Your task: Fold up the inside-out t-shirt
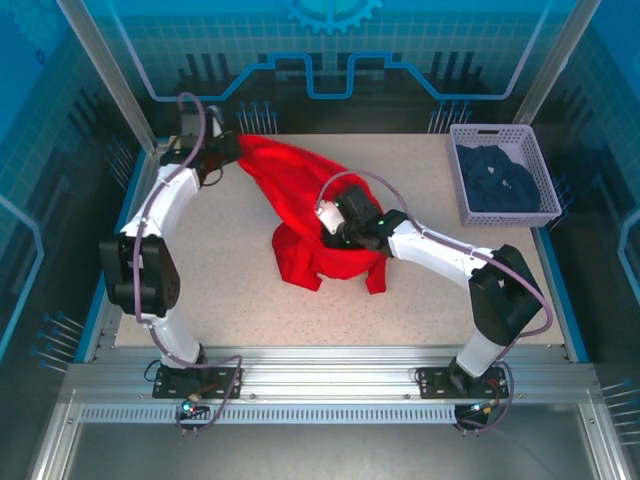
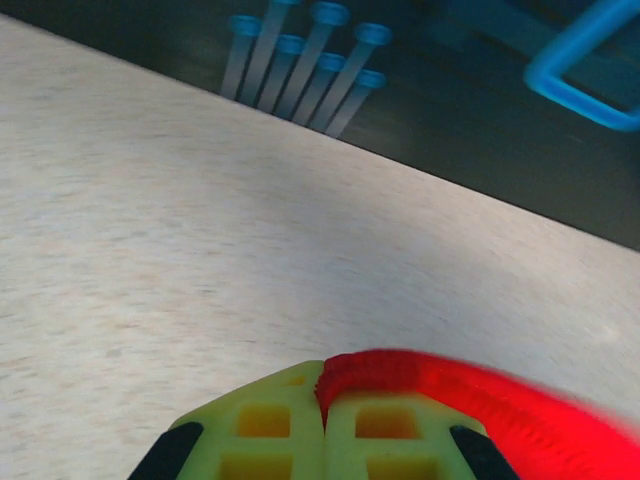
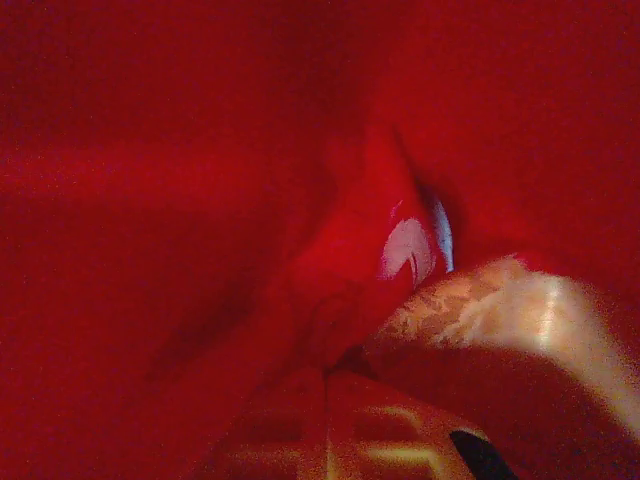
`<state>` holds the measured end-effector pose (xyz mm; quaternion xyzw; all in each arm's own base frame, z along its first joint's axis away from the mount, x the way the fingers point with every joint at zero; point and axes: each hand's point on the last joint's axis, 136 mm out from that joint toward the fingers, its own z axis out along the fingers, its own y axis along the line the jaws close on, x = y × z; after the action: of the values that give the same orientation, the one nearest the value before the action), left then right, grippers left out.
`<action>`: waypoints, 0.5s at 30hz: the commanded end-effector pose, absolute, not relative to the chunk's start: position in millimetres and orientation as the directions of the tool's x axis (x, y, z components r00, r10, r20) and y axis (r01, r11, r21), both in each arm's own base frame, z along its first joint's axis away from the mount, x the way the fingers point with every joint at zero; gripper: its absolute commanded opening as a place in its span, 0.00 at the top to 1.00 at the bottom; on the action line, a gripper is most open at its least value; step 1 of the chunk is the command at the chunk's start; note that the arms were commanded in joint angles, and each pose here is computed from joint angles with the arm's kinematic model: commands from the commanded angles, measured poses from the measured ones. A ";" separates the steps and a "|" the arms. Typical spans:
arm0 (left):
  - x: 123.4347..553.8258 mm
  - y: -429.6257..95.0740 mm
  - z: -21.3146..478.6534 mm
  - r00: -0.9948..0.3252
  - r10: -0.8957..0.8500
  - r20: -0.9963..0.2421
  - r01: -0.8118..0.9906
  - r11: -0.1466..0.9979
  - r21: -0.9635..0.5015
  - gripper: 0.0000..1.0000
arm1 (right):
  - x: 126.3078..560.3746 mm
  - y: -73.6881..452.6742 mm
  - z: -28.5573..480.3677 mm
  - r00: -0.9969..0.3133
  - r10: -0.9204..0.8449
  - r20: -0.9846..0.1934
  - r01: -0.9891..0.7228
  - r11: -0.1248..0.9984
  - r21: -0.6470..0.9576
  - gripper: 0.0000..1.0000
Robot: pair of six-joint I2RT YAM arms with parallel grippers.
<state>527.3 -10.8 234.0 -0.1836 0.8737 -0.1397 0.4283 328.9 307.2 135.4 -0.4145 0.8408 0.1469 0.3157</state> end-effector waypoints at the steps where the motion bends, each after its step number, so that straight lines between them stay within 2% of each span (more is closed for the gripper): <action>1: 525.1 -10.1 230.8 -0.573 -0.469 -0.672 -0.229 0.879 -0.418 1.00 | 329.2 305.0 145.6 -0.425 -0.625 -0.655 -0.796 0.603 -0.059 1.00; 7: 515.6 -67.1 210.7 -0.646 -0.416 -0.640 -0.092 0.875 -0.476 1.00 | 364.3 316.0 187.8 -0.411 -0.529 -0.742 -0.720 0.688 -0.091 1.00; 11: 500.7 -65.2 166.8 -0.683 -0.440 -0.583 -0.154 0.867 -0.474 1.00 | 382.3 302.3 255.2 -0.361 -0.352 -0.863 -0.663 0.748 -0.028 1.00; 15: 484.7 -57.9 130.8 -0.703 -0.458 -0.544 -0.209 0.864 -0.458 1.00 | 381.8 280.3 322.9 -0.264 -0.145 -0.954 -0.669 0.739 0.073 1.00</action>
<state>486.7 -65.0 131.4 -0.1668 0.9125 -0.1810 0.3269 377.1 291.2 227.8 -0.3188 0.8247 0.1687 0.4356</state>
